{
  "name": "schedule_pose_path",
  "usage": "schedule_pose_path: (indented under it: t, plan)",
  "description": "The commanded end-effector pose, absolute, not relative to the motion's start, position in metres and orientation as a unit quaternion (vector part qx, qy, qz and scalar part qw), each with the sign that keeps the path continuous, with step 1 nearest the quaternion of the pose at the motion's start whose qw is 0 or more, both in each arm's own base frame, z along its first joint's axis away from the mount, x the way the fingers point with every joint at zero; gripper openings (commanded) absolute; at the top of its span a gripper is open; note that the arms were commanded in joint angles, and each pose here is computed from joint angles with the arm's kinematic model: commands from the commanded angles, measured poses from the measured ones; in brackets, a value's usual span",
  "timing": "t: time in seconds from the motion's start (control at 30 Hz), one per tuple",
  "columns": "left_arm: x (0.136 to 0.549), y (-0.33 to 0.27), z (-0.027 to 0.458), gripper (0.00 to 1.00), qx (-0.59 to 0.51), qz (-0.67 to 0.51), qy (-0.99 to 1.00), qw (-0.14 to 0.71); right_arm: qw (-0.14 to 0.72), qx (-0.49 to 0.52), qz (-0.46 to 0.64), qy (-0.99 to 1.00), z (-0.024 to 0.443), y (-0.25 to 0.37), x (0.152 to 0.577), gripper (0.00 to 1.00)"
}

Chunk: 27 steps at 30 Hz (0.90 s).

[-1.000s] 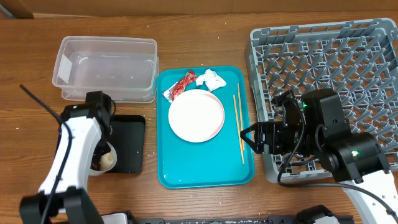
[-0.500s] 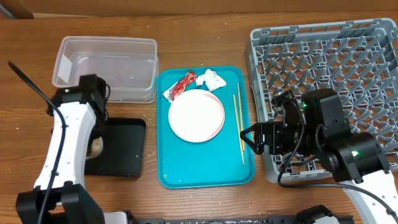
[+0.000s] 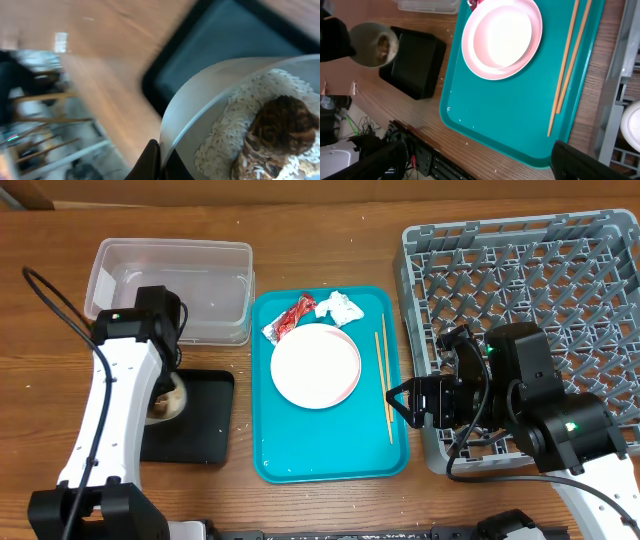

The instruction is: Sort waste into correct bins and load items into the dishwasher

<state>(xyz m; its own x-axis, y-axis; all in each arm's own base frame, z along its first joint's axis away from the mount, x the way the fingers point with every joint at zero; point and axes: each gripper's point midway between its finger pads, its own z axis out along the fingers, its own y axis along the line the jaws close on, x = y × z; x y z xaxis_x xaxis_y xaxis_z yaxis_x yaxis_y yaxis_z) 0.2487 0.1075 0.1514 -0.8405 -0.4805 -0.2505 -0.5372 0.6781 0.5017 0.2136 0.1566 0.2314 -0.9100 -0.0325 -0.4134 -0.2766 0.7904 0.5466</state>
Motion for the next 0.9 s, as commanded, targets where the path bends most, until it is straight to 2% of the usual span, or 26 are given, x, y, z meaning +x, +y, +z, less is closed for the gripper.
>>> schedule_pose_path:
  t: [0.0, 0.2, 0.47, 0.6, 0.87]
  plan:
    - [0.267, 0.049, 0.140, 0.04, -0.208, 0.149, 0.965, 0.050, 0.208, -0.094, 0.315, 0.921, 0.238, 0.159, 0.215, 0.94]
    - [0.289, -0.044, 0.147, 0.04, -0.057, 0.061, 0.991, 0.109, 0.208, -0.094, 0.315, 0.921, 0.238, 0.159, 0.215, 0.94]
    - [0.275, -0.130, 0.130, 0.04, 0.066, 0.033, 0.990, 0.123, 0.202, -0.093, 0.314, 0.923, 0.237, 0.158, 0.213, 0.94]
    - [0.257, -0.153, 0.110, 0.04, 0.093, -0.006, 0.991, 0.097, 0.202, -0.093, 0.314, 0.923, 0.237, 0.158, 0.213, 0.94]
    - [0.228, -0.143, 0.058, 0.04, 0.100, -0.008, 0.994, 0.050, 0.203, -0.093, 0.313, 0.923, 0.237, 0.158, 0.213, 0.94]
